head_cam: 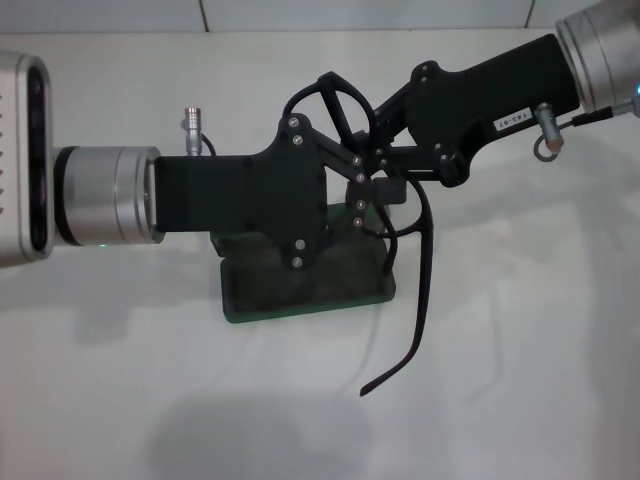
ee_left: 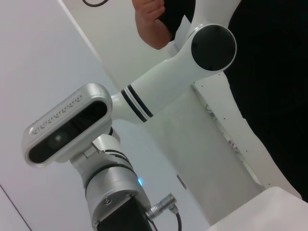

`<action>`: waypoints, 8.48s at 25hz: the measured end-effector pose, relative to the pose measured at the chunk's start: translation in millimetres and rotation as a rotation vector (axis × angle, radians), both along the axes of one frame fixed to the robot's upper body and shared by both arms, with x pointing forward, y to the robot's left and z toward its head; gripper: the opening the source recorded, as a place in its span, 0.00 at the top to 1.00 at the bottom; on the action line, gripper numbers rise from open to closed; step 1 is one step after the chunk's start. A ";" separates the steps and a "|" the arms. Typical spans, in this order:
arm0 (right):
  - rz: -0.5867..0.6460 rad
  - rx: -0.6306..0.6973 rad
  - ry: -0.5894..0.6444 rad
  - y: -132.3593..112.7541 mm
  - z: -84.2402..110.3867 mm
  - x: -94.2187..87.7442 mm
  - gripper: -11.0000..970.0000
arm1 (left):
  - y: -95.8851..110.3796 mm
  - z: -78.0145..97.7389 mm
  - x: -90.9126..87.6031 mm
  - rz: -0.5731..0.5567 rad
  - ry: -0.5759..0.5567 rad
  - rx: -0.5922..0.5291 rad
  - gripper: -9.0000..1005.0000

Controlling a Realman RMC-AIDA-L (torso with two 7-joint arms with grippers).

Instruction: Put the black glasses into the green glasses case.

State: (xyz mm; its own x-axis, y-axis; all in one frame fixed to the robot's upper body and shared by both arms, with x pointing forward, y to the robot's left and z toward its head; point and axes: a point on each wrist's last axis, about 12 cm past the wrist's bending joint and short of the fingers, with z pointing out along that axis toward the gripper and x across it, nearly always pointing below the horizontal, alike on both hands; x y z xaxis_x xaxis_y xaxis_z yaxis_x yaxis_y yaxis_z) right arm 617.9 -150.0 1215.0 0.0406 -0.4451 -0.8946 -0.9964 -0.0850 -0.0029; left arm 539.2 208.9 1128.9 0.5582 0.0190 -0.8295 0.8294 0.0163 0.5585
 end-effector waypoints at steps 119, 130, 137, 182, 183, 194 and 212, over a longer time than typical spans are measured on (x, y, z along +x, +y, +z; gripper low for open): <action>-0.251 0.229 0.124 -14.6 -44.6 2.4 0.87 | 9.6 -27.6 -13.3 0.106 0.232 -0.063 0.96; -0.209 0.193 0.117 -11.0 -46.9 -1.6 0.87 | 9.2 -24.5 -11.0 0.119 0.229 -0.090 0.96; -0.181 0.186 0.125 -9.5 -47.7 -5.0 0.87 | 9.0 -23.7 -10.4 0.122 0.227 -0.096 0.96; -0.162 0.138 0.089 -16.7 -45.6 -6.0 0.87 | 20.7 -30.9 -16.8 0.182 0.295 -0.119 0.95; -0.164 0.136 0.082 -18.0 -44.4 -5.4 0.87 | 24.8 -34.7 -19.9 0.202 0.314 -0.116 0.95; -0.149 0.047 -0.008 -17.0 -34.8 1.3 0.87 | 65.4 -61.5 -52.8 0.358 0.458 -0.114 0.95; 0.153 -0.367 -0.277 45.8 -5.2 -12.9 0.86 | 110.6 -95.6 -93.2 0.464 0.710 0.100 0.94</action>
